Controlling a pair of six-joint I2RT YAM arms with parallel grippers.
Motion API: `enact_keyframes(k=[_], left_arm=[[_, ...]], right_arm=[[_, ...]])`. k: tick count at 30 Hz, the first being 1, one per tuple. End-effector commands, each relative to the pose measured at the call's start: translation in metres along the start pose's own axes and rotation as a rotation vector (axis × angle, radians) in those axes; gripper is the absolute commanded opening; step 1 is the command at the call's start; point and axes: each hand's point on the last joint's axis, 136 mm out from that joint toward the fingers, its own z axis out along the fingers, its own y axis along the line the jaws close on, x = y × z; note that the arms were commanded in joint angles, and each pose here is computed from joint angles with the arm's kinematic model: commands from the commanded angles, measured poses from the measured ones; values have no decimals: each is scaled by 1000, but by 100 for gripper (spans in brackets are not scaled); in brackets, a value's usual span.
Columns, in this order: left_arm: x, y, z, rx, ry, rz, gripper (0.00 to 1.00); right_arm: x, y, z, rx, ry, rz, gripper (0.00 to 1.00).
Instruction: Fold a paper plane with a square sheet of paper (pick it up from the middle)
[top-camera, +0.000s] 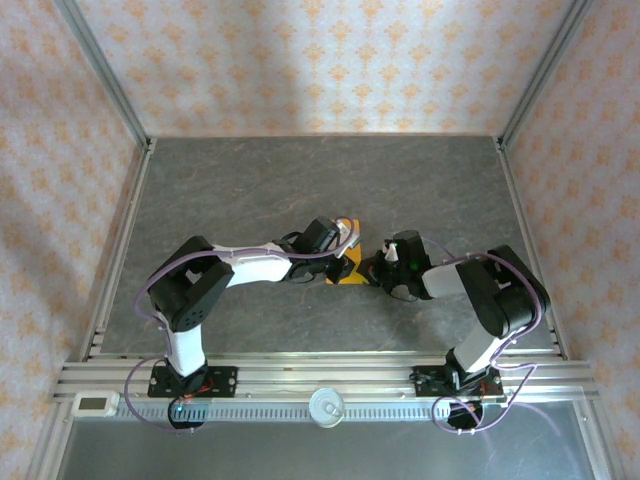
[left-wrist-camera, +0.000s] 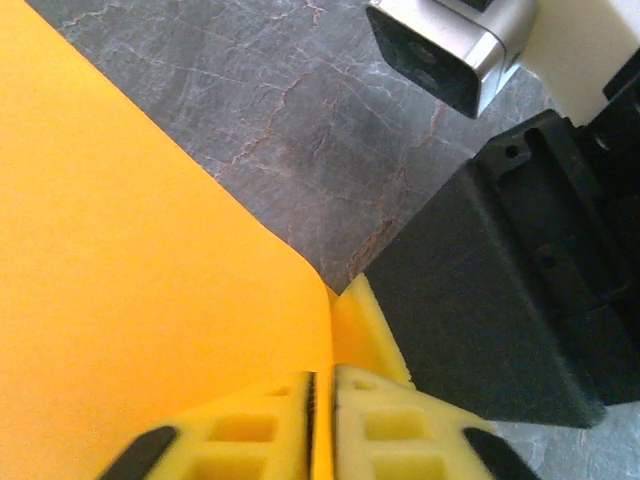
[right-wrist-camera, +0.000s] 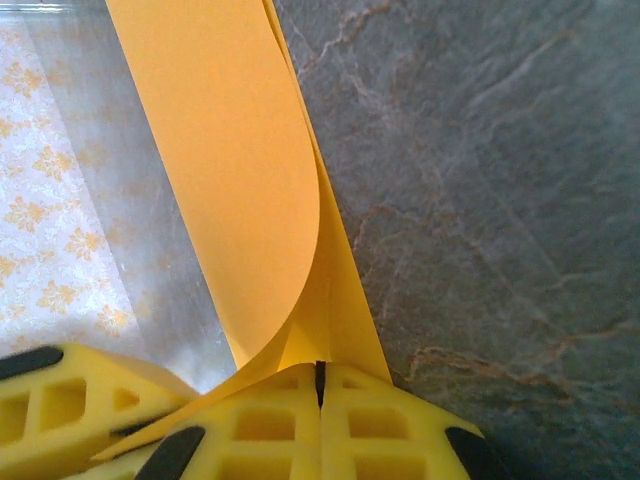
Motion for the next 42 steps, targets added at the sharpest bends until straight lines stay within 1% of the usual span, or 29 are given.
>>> enact_keyframes(k=[1, 7, 13, 15, 19, 23, 25, 32, 35, 38, 42], left_arm=[[-4, 7, 5, -35, 7, 20, 23], [0, 8, 9, -35, 37, 34, 22], [-1, 9, 8, -31, 35, 40, 14], [-1, 10, 7, -31, 32, 37, 13], [-7, 8, 3, -8, 3, 21, 5], [-17, 2, -3, 49, -37, -23, 3], [-24, 0, -7, 74, -62, -59, 1], [-45, -20, -16, 213, -140, -171, 1], [-51, -21, -14, 232, -160, -234, 1], [-51, -17, -12, 211, -164, -268, 1], [-50, -13, -14, 189, -166, -280, 1]], right_arm=[[1, -15, 3, 46, -9, 4, 4], [0, -14, 1, 42, -16, 1, 4], [1, -15, 2, 48, -15, 3, 4], [0, -15, 1, 48, -16, 2, 4], [0, -13, 0, 47, -17, -2, 5], [-5, 0, -5, 35, -33, -29, 6], [-11, 5, -12, 42, -62, -42, 7], [-32, 8, -39, 54, -167, -17, 7], [-31, 14, -42, 28, -164, -17, 8], [-28, 21, -41, -18, -150, -6, 8], [-24, 28, -36, -58, -130, 5, 8]])
